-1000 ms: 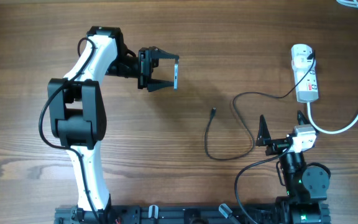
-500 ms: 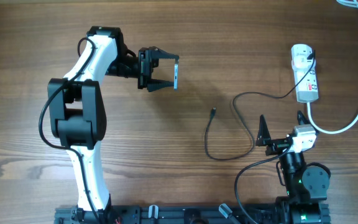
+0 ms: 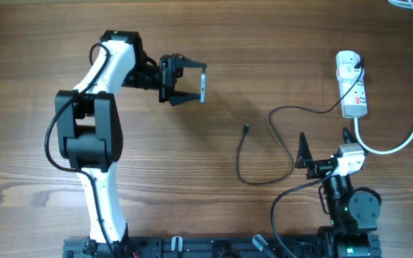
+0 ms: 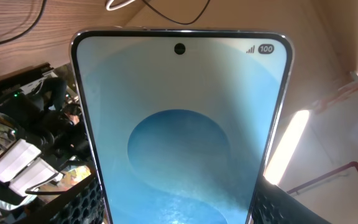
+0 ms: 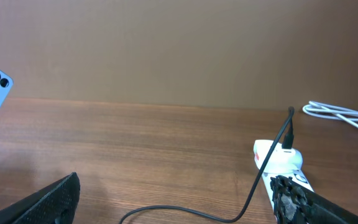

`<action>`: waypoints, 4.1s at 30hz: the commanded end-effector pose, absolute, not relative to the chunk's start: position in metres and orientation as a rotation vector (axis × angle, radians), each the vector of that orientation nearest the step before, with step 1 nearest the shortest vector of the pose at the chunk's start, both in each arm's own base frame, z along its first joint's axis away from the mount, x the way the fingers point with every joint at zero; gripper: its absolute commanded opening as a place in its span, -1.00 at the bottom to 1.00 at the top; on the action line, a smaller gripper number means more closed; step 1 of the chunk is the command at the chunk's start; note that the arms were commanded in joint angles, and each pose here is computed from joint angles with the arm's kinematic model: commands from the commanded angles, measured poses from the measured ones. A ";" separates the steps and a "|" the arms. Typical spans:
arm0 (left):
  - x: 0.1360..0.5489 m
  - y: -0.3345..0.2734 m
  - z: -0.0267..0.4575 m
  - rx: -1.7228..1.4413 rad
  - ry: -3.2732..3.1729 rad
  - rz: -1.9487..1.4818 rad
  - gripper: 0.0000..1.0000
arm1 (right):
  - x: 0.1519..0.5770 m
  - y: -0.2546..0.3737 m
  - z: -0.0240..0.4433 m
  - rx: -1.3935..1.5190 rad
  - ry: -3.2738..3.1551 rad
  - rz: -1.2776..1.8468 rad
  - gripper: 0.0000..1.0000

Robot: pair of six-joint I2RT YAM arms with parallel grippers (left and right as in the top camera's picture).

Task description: Plug charger to phone and switch on socket

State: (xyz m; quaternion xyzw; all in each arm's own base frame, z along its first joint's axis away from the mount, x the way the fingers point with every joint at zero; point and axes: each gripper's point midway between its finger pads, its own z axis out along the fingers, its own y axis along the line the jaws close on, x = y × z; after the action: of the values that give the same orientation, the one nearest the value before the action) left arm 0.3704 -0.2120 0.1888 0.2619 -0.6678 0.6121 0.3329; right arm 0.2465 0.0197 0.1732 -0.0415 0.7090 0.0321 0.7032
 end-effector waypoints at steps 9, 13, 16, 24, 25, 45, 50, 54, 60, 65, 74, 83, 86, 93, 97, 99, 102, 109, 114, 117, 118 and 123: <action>0.371 -0.211 0.212 0.649 -1.745 1.682 0.32 | 0.246 0.018 0.175 -0.094 1.569 0.054 1.00; 0.373 -0.207 0.212 0.657 -1.744 1.687 0.32 | 0.246 0.018 0.175 -0.094 1.569 0.054 1.00; 0.373 -0.206 0.212 0.660 -1.744 1.689 0.32 | 0.246 0.018 0.175 -0.094 1.569 0.054 1.00; 0.373 -0.206 0.212 0.660 -1.744 1.689 0.33 | 0.246 0.018 0.175 -0.094 1.569 0.054 1.00; 0.373 -0.206 0.212 0.660 -1.744 1.689 0.32 | 0.246 0.018 0.175 -0.094 1.569 0.054 1.00; 0.374 -0.205 0.212 0.665 -1.744 1.692 0.32 | 0.246 0.018 0.175 -0.094 1.569 0.054 1.00; 0.374 -0.205 0.212 0.665 -1.744 1.692 0.32 | 0.246 0.018 0.175 -0.094 1.569 0.054 1.00; 0.374 -0.205 0.212 0.665 -1.744 1.692 0.32 | 0.246 0.018 0.175 -0.094 1.569 0.054 1.00; 0.374 -0.205 0.212 0.665 -1.743 1.692 0.32 | 0.246 0.018 0.175 -0.094 1.569 0.054 1.00; 0.374 -0.205 0.212 0.665 -1.743 1.692 0.32 | 0.246 0.018 0.175 -0.094 1.569 0.054 1.00; 0.374 -0.205 0.212 0.665 -1.744 1.692 0.32 | 0.246 0.018 0.175 -0.094 1.569 0.054 1.00; 0.374 -0.205 0.212 0.665 -1.744 1.692 0.32 | 0.246 0.018 0.175 -0.094 1.569 0.054 1.00; 0.374 -0.205 0.212 0.665 -1.744 1.692 0.32 | 0.246 0.018 0.175 -0.094 1.569 0.054 1.00; 0.374 -0.205 0.212 0.670 -1.739 1.688 0.32 | 0.246 0.018 0.175 -0.094 1.569 0.054 1.00; 0.374 -0.205 0.212 0.670 -1.739 1.687 0.32 | 0.246 0.018 0.175 -0.093 1.569 0.056 1.00; 0.374 -0.205 0.212 0.670 -1.739 1.687 0.32 | 0.246 0.022 0.175 -0.105 1.567 0.080 1.00; 0.374 -0.205 0.212 0.671 -1.739 1.687 0.32 | 0.242 0.044 0.178 0.016 1.571 0.400 1.00; 0.373 -0.205 0.212 0.675 -1.736 1.684 0.31 | 0.241 0.047 0.179 0.826 1.474 1.203 1.00; 0.373 -0.205 0.212 0.676 -1.734 1.682 0.31 | 0.231 0.068 0.212 0.614 1.435 1.299 0.99; 0.373 -0.205 0.212 0.676 -1.735 1.682 0.32 | 0.219 0.079 0.243 0.400 1.384 1.274 1.00; 0.373 -0.205 0.213 0.676 -1.735 1.682 0.32 | 0.216 0.079 0.252 0.363 1.372 1.256 1.00; 0.373 -0.205 0.213 0.677 -1.734 1.681 0.32 | 0.202 0.080 0.300 0.174 1.413 1.018 0.99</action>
State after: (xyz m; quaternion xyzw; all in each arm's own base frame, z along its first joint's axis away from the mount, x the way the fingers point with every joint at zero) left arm 0.3723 -0.2066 0.1896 0.2713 -0.6639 0.6119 0.3333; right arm 0.2143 0.0750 0.2662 0.1497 0.6014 0.5050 0.6008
